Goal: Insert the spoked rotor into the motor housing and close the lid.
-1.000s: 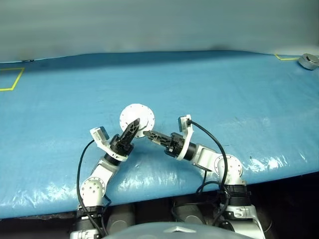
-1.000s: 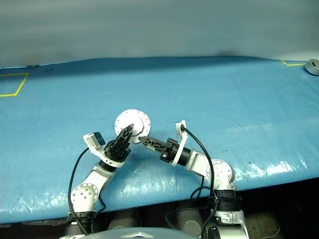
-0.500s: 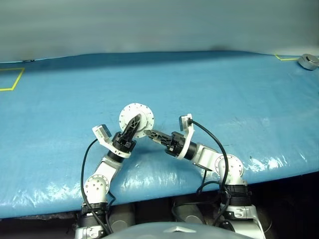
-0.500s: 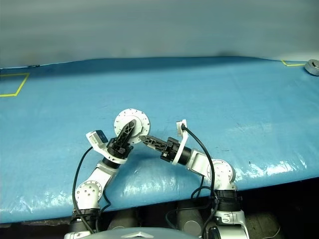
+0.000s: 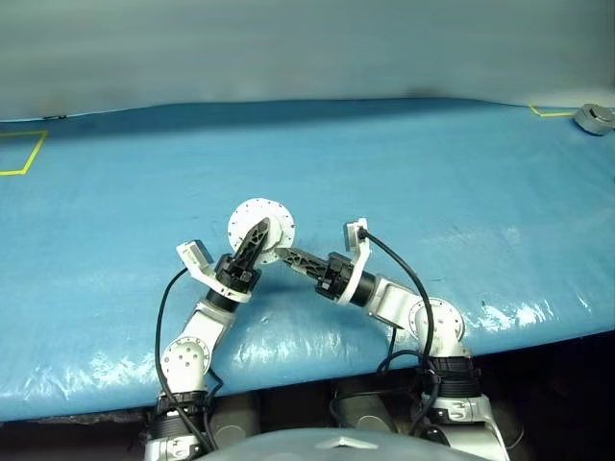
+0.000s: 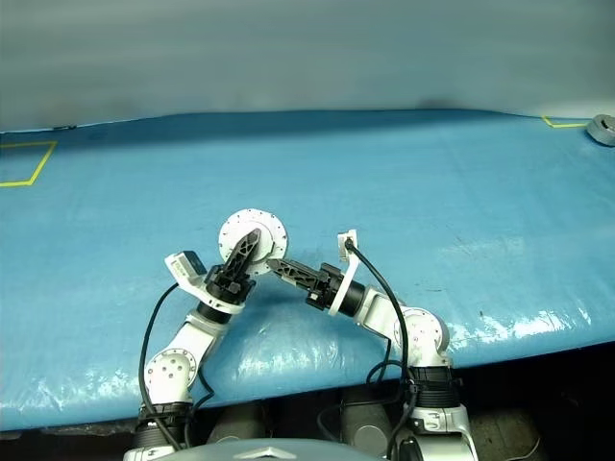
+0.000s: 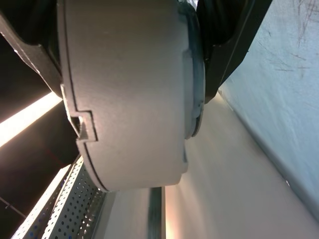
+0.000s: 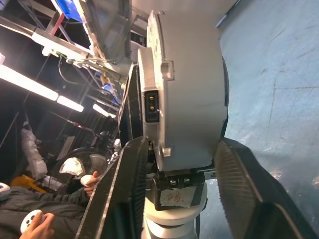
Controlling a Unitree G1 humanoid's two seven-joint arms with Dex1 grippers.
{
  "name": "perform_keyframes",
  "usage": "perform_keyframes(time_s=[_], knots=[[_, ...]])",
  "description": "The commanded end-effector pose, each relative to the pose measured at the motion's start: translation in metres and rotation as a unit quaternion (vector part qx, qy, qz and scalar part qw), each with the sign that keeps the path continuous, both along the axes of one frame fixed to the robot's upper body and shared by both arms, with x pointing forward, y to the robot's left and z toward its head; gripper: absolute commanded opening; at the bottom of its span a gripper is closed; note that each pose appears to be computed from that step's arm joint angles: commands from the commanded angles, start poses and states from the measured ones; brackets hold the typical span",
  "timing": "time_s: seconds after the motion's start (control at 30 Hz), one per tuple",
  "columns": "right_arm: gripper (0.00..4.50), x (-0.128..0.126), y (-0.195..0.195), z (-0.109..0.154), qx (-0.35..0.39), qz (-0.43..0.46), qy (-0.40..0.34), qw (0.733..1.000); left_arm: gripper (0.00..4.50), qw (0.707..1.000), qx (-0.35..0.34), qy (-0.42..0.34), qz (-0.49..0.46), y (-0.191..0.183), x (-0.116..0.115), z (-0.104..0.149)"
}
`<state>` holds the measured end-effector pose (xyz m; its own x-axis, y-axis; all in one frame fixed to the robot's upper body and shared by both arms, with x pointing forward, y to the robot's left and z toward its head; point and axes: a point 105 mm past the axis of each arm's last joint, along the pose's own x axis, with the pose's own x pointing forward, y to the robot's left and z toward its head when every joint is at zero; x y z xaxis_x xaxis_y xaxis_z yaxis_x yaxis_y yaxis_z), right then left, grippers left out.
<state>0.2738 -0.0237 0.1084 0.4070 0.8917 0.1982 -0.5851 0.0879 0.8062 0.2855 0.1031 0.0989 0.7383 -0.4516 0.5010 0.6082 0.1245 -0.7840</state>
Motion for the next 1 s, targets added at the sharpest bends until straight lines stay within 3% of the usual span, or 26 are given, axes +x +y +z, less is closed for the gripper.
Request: perform_keyframes(time_s=[0.03,0.1,0.3,0.37,0.57,0.67,0.87,0.97,1.0], knots=[[3.17,0.010,-0.003,0.017,-0.005,-0.036,-0.051,0.998,2.48,0.999,-0.010,-0.002,0.043,0.009,0.006,0.003],[3.80,0.018,-0.006,0.013,-0.022,-0.064,-0.053,0.996,2.48,0.997,-0.014,0.011,0.069,0.016,0.011,0.000],[3.80,0.030,-0.016,0.006,-0.057,-0.106,-0.062,0.991,2.48,0.975,0.012,0.056,0.217,0.061,0.032,-0.009],[3.80,0.031,-0.018,0.003,-0.076,-0.109,-0.071,0.989,2.48,0.946,0.055,0.074,0.312,0.088,0.039,-0.013],[3.80,0.029,-0.027,-0.019,-0.152,-0.120,-0.095,0.976,2.48,0.883,0.061,0.133,0.447,0.148,0.046,-0.018],[3.80,0.028,-0.030,-0.023,-0.165,-0.125,-0.100,0.973,2.48,0.863,0.059,0.156,0.476,0.165,0.046,-0.021],[3.80,0.027,-0.028,-0.026,-0.177,-0.122,-0.108,0.971,2.48,0.854,0.098,0.189,0.475,0.176,0.055,-0.030],[3.80,0.027,-0.027,-0.025,-0.179,-0.121,-0.111,0.970,2.48,0.859,0.098,0.149,0.481,0.178,0.052,-0.018],[3.84,0.026,-0.026,-0.025,-0.179,-0.121,-0.111,0.970,3.14,0.852,0.098,0.146,0.493,0.182,0.049,-0.016]])
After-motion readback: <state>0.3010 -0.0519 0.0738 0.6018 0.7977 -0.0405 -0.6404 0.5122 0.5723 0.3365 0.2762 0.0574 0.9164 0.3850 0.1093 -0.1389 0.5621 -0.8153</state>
